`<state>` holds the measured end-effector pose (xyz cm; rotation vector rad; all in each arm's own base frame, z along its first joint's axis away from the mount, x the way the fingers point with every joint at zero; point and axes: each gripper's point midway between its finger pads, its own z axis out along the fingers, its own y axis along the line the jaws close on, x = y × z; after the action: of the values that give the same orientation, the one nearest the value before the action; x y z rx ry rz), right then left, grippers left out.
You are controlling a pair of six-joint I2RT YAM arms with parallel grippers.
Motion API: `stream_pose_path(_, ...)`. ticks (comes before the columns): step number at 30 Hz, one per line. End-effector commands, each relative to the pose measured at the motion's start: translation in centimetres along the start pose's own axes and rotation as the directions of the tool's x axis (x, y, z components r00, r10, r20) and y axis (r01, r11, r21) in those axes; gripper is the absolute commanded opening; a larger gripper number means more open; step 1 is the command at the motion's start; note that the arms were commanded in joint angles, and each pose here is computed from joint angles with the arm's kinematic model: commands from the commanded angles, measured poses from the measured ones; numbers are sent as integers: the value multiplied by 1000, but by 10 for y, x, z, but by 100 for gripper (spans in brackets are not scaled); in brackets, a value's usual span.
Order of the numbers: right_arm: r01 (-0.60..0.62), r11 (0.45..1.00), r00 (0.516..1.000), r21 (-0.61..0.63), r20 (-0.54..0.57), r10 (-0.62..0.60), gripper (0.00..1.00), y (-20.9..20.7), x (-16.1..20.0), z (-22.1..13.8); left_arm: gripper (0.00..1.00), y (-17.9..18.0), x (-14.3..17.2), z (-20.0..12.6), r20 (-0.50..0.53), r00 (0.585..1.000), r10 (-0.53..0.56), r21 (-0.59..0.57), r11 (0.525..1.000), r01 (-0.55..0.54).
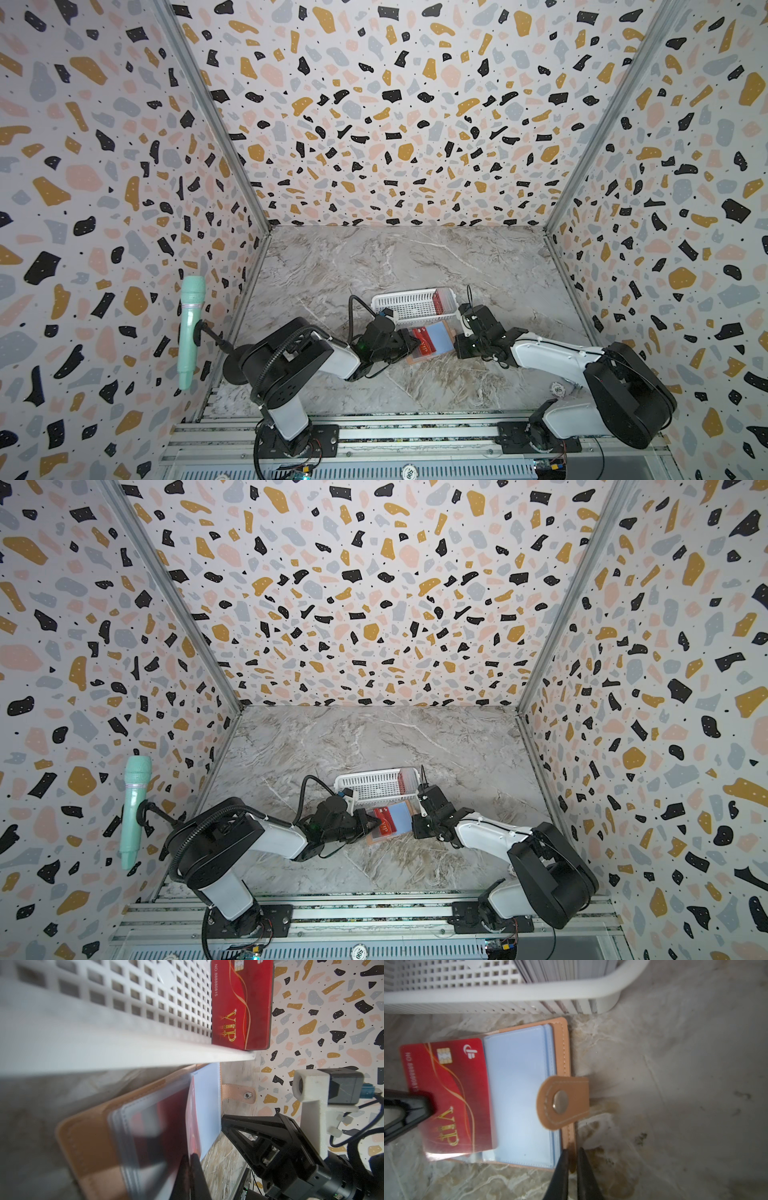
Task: Insert credit cards into a card holder
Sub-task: Insert the credit card into the card slot.
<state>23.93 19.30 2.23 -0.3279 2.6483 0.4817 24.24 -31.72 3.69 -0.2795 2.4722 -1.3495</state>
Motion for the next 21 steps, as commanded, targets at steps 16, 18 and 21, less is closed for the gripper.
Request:
stream_pose_path(16,11,1000,1000,16,-28,-11,11,-1,6,5,0,4,6,12,-53,998,-15,8,1000,15)
stream_pose_path(18,11,1000,999,20,-30,-10,11,-1,7,5,0,7,6,12,-50,998,-25,-3,1000,25)
stream_pose_path(21,11,1000,1000,17,-28,-11,11,-1,7,5,0,5,7,13,-60,998,-22,2,1000,22)
